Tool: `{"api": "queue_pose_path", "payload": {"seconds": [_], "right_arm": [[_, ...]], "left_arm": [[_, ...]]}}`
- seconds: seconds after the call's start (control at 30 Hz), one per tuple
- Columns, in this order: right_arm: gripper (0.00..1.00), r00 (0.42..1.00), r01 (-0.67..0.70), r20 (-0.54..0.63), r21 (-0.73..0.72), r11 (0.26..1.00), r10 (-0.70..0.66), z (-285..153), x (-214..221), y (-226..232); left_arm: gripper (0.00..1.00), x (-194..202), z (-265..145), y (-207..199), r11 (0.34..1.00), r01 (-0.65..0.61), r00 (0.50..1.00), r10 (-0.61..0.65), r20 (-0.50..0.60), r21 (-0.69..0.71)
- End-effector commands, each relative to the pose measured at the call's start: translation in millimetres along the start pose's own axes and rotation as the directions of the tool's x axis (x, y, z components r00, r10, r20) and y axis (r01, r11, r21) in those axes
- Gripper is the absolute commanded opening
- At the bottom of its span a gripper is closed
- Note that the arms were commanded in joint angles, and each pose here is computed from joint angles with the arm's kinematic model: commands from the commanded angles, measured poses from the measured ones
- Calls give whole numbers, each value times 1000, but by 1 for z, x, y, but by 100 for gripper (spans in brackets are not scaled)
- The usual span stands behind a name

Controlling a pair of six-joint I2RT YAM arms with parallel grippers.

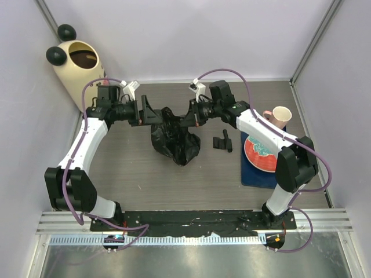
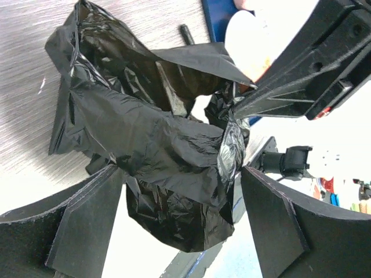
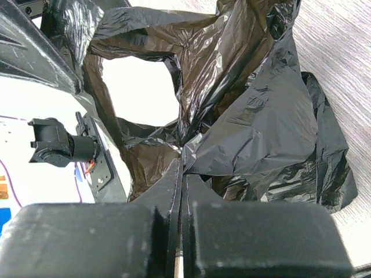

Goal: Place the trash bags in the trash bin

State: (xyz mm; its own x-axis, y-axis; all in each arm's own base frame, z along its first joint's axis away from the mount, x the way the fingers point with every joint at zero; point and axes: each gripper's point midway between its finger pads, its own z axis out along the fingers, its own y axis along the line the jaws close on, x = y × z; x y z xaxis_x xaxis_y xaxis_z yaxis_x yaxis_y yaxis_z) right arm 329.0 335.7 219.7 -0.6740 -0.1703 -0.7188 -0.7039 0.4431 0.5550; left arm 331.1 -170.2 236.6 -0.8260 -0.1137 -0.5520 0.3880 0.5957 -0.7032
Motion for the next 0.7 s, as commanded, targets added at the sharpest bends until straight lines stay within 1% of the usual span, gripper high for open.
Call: {"api": "queue_pose_path", "payload": {"seconds": [0.0, 0.03, 0.07, 0.13, 0.2, 0.27, 0.37, 0.47, 0.57, 0.67], "right_arm": [[1, 993, 96, 74, 17, 995, -97, -10, -33, 22], [1, 991, 104, 77, 18, 994, -105, -10, -35, 24], [1, 991, 109, 72, 26, 994, -110, -11, -34, 23], [1, 990, 118, 69, 41, 992, -120, -11, -35, 23], [1, 990, 123, 70, 47, 991, -126, -11, -37, 23], [1, 987, 138, 71, 49, 989, -141, -11, -38, 26], [1, 987, 143, 70, 49, 988, -147, -9, -39, 28], [1, 987, 140, 70, 45, 989, -143, -8, -39, 29], [1, 986, 143, 76, 43, 989, -146, -9, -42, 30], [1, 986, 148, 74, 44, 988, -151, -10, -41, 31]], "left_arm": [[86, -4, -15, 0, 993, -1, 1000, 0, -5, -116], [86, -4, -17, 7, 987, 1, 1000, -3, -10, -163], [85, -7, -20, 9, 983, -25, 1000, 23, -13, -184], [89, -5, -27, 12, 972, -39, 999, 34, -25, -231], [94, -7, -34, 9, 966, -77, 997, 73, -27, -247], [96, -9, -37, 3, 967, -104, 994, 98, -40, -234], [97, -2, -37, 4, 970, -86, 995, 71, -74, -225], [95, 11, -32, 14, 971, -55, 992, 27, -121, -233], [88, 18, -27, 19, 973, -38, 989, 5, -146, -227], [75, 14, -24, 22, 974, -42, 989, 9, -148, -221]]}}
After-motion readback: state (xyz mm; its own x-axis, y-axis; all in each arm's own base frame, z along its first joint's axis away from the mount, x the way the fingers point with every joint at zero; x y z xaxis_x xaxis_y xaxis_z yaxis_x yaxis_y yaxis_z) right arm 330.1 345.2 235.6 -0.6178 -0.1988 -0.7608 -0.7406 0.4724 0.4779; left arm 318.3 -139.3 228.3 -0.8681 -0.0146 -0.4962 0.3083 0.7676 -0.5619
